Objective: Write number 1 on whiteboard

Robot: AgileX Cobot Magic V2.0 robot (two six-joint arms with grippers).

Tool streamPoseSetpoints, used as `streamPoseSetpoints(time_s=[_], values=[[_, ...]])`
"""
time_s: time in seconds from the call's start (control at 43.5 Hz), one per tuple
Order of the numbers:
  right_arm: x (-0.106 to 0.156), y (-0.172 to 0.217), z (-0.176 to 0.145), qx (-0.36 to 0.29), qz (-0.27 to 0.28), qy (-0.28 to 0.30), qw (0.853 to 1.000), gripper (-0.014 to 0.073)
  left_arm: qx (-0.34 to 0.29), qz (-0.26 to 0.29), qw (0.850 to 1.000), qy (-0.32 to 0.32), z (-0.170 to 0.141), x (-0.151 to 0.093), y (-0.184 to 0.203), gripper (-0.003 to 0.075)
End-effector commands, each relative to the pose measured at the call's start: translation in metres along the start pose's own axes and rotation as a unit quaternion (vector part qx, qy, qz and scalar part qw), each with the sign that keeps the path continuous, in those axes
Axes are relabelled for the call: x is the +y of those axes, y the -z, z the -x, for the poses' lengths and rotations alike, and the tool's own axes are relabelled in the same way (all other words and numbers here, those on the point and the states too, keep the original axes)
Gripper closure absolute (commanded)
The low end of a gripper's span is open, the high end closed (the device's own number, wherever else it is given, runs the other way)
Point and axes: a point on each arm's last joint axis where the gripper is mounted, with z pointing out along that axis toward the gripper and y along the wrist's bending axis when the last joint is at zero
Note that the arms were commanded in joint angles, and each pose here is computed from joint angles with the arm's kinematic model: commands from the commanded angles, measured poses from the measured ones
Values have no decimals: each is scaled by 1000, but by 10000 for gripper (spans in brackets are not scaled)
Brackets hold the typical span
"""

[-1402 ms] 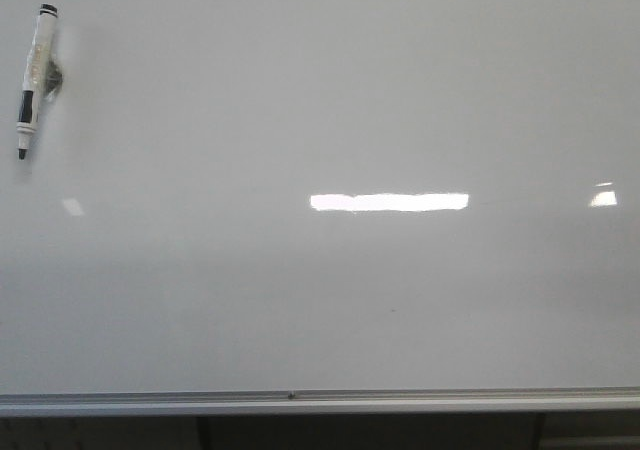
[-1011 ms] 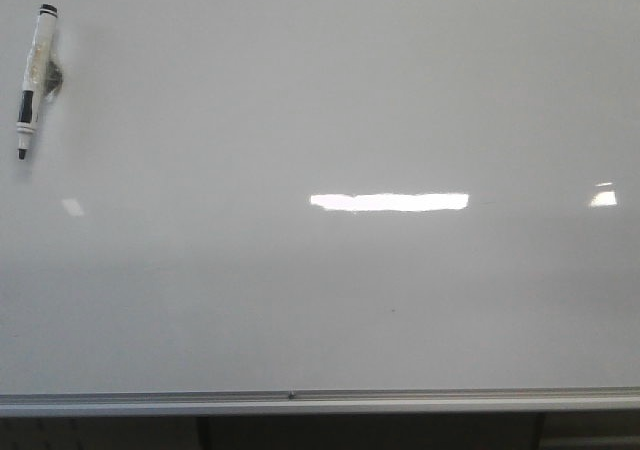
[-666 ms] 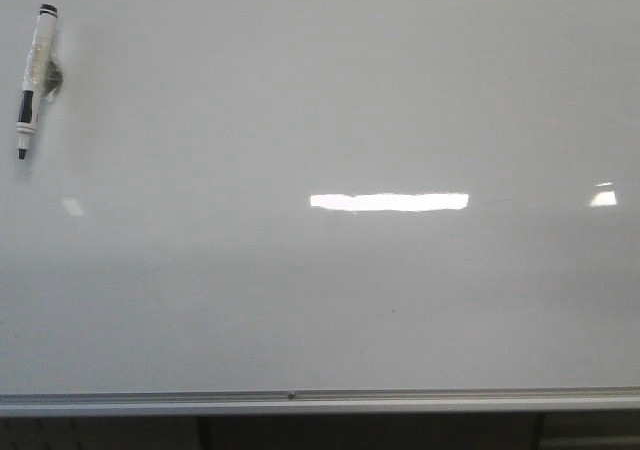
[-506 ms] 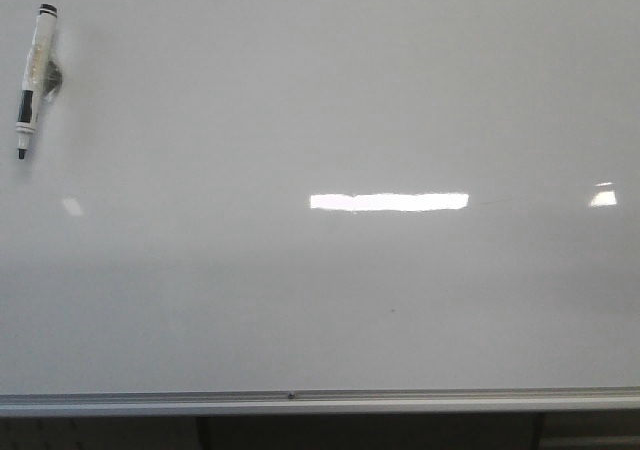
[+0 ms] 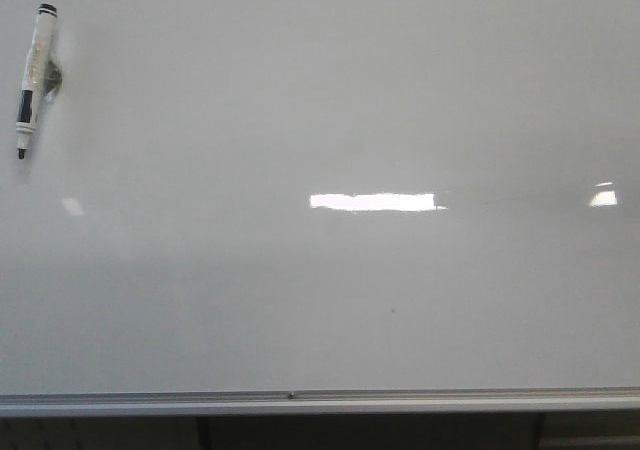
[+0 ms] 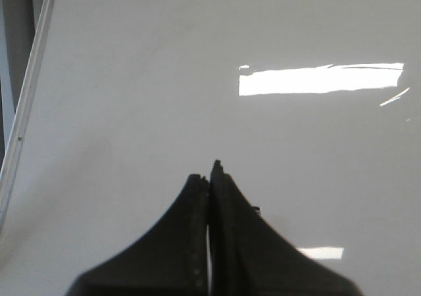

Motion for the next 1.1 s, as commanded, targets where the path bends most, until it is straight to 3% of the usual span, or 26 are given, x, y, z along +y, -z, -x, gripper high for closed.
streamPoseSetpoints(time_s=[0.0, 0.138, 0.299, 0.437, 0.666, 1.08], values=[[3, -5, 32, -21, 1, 9, 1000, 663, -15, -2, 1000, 6, 34, 1, 1, 741], [5, -19, 52, 17, -3, 9, 1000, 663, 24, -4, 1000, 6, 60, 2, -7, 741], [6, -39, 65, 87, -11, 9, 996, 663, 120, -7, 993, 6, 73, 2, -27, 741], [5, -55, 58, 151, -17, 9, 988, 663, 212, -10, 977, 6, 60, 2, -46, 741], [3, -72, 37, 248, -26, 9, 968, 663, 309, -12, 951, 5, 37, 1, -64, 741], [0, -92, 14, 334, -33, 11, 942, 634, 366, -15, 930, 8, 14, 0, -80, 739]])
